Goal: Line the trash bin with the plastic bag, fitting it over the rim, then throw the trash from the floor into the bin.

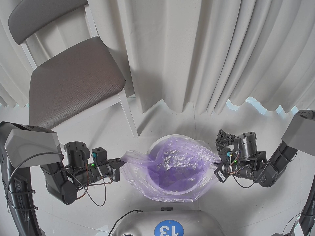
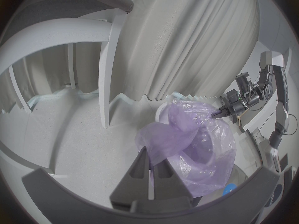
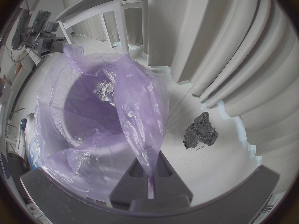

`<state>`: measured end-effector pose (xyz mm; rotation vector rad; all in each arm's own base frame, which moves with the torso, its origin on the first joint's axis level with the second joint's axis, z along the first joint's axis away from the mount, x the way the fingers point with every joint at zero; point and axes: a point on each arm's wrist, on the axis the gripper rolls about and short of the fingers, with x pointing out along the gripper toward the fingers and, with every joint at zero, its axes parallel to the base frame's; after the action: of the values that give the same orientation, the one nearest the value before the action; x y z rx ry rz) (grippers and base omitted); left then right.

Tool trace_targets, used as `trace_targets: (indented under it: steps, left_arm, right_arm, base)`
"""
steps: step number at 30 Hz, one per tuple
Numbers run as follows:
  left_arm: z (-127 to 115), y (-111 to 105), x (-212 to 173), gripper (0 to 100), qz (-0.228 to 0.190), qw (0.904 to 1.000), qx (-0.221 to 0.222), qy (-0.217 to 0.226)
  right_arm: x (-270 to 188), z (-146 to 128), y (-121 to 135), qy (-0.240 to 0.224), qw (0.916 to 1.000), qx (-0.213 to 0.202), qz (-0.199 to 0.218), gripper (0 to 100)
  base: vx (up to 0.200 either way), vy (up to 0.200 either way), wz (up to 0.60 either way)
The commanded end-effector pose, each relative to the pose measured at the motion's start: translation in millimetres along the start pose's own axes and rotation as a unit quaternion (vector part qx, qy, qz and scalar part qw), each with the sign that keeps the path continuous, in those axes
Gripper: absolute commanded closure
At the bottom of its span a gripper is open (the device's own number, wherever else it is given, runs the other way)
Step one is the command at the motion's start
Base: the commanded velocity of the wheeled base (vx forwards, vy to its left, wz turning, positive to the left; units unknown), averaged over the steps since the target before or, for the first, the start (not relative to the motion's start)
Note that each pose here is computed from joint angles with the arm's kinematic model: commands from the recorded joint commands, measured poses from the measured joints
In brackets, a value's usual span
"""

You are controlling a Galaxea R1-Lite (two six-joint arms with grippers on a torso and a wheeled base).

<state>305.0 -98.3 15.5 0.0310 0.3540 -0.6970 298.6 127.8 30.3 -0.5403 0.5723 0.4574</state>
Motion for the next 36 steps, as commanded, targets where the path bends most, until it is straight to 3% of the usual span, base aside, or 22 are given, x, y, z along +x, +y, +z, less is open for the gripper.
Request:
trace_targets:
  steps: [1,5,11,19,20,25,36]
  left_arm:
    - [-5.8,-1.6,3.2,100,-0.004,0.9998,0.017,0.009]
    - [-10.3,-2.3,4.6,100,-0.005,0.9995,0.028,0.014]
    - [-12.2,-10.4,9.6,100,-0.017,0.9989,0.044,-0.01]
    - [-17.5,-12.6,12.7,100,-0.02,0.9986,0.047,-0.012]
    - [-17.0,-12.6,12.5,100,-0.02,0.9986,0.047,-0.013]
    - [-17.0,-12.7,12.4,100,-0.02,0.9986,0.047,-0.011]
    - [-12.5,-13.4,13.8,100,-0.019,0.9988,0.042,-0.015]
  right_arm:
    - [0.7,-9.6,2.1,0.012,0.9997,-0.018,-0.01,100]
    - [11.7,-19.7,1.3,0.025,0.9993,-0.019,-0.023,100]
    - [20.8,-33.7,0.6,0.015,0.9993,-0.011,-0.034,100]
    - [33.4,-42.0,1.7,-0.01,0.9984,-0.034,-0.045,100]
    - [32.9,-43.7,1.4,-0.006,0.9982,-0.039,-0.045,0]
    - [27.4,-44.4,2.3,-0.011,0.998,-0.053,-0.031,0]
    - [-28.5,-2.3,-10.8,-0.051,0.9966,-0.059,-0.025,0]
  base:
    - [0.0,0.0,0.0]
    - [0.0,0.0,0.0]
    - [0.0,0.0,0.0]
    - [0.0,0.0,0.0]
    - [0.0,0.0,0.0]
    - [0.0,0.0,0.0]
    - [0.0,0.0,0.0]
